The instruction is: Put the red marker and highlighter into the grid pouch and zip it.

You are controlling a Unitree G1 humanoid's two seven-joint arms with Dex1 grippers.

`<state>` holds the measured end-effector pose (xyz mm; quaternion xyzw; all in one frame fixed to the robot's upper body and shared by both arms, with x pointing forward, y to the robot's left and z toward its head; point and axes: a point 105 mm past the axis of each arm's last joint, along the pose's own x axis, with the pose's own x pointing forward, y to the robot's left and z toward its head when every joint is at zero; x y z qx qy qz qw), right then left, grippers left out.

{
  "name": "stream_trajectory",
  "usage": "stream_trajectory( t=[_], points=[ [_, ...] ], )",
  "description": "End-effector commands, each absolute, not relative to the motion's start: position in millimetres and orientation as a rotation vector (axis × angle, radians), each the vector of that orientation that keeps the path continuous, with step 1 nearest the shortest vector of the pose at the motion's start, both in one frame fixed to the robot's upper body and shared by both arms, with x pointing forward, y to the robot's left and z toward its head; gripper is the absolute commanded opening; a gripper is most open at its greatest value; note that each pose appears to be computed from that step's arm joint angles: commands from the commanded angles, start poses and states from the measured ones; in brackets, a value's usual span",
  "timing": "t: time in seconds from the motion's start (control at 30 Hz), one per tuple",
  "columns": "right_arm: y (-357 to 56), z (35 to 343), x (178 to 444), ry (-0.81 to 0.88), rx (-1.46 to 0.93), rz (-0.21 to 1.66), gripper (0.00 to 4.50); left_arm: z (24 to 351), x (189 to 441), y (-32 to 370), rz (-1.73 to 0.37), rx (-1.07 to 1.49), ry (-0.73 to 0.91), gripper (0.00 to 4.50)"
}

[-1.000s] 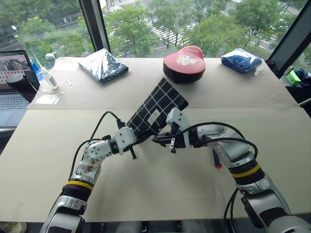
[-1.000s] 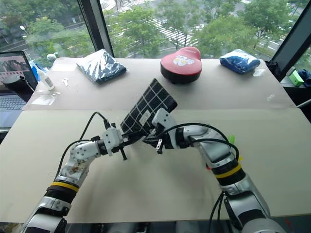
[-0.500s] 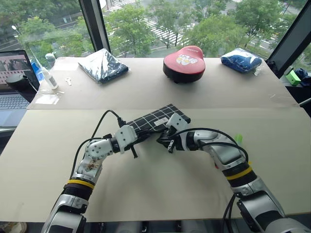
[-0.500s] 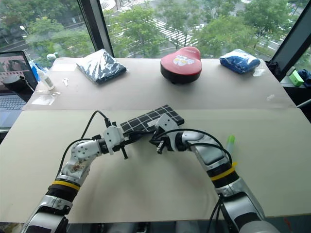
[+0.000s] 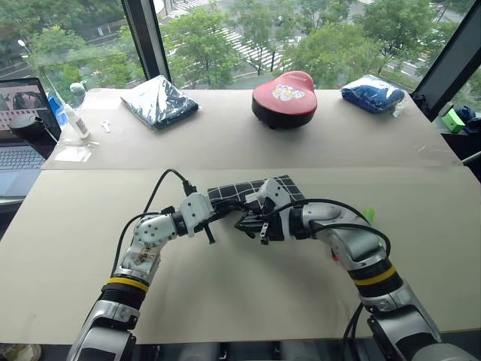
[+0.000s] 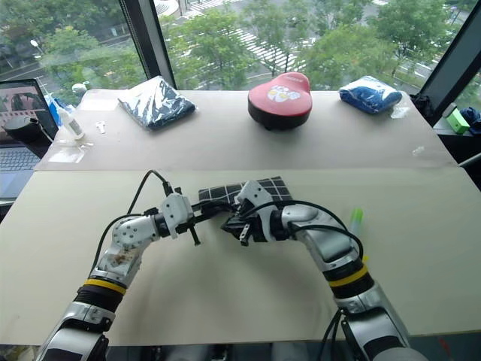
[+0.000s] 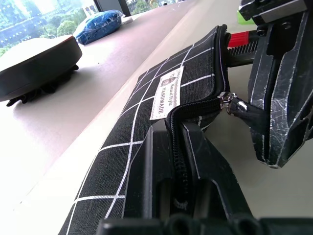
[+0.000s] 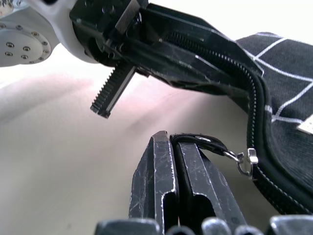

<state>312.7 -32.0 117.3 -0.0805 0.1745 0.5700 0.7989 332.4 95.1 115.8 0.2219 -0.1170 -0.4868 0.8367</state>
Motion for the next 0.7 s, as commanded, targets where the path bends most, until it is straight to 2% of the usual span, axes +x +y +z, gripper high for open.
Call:
stream_trajectory(
  t=[0.03,0.13,0.3,0.37,0.47,0.57,0.7],
  points=[
    [-39.9,135.0,339.4,0.295,-0.150,1.094,0.34,130.9,332.8,90.6,-1.028,0.464,-0.307,0.00],
    [-47.7,148.0,346.1,0.275,-0.091,1.057,1.14,131.1,332.6,90.4,-1.029,0.464,-0.307,0.00],
    [-65.4,170.5,323.3,0.264,0.047,1.150,2.76,130.9,332.2,89.4,-1.031,0.463,-0.307,0.00],
    [-71.4,178.7,308.4,0.263,0.093,1.207,2.76,130.9,332.0,89.3,-1.031,0.463,-0.308,0.00],
    [-93.8,181.7,290.3,0.254,0.014,1.191,2.76,131.4,331.6,89.3,-1.031,0.463,-0.310,0.00],
    [-150.1,190.1,279.0,0.232,-0.145,0.980,2.76,132.2,330.6,90.5,-1.022,0.459,-0.315,0.00],
    [-214.3,194.9,280.9,0.262,-0.236,0.635,2.76,132.5,330.0,92.1,-1.006,0.440,-0.319,0.00]
  ],
)
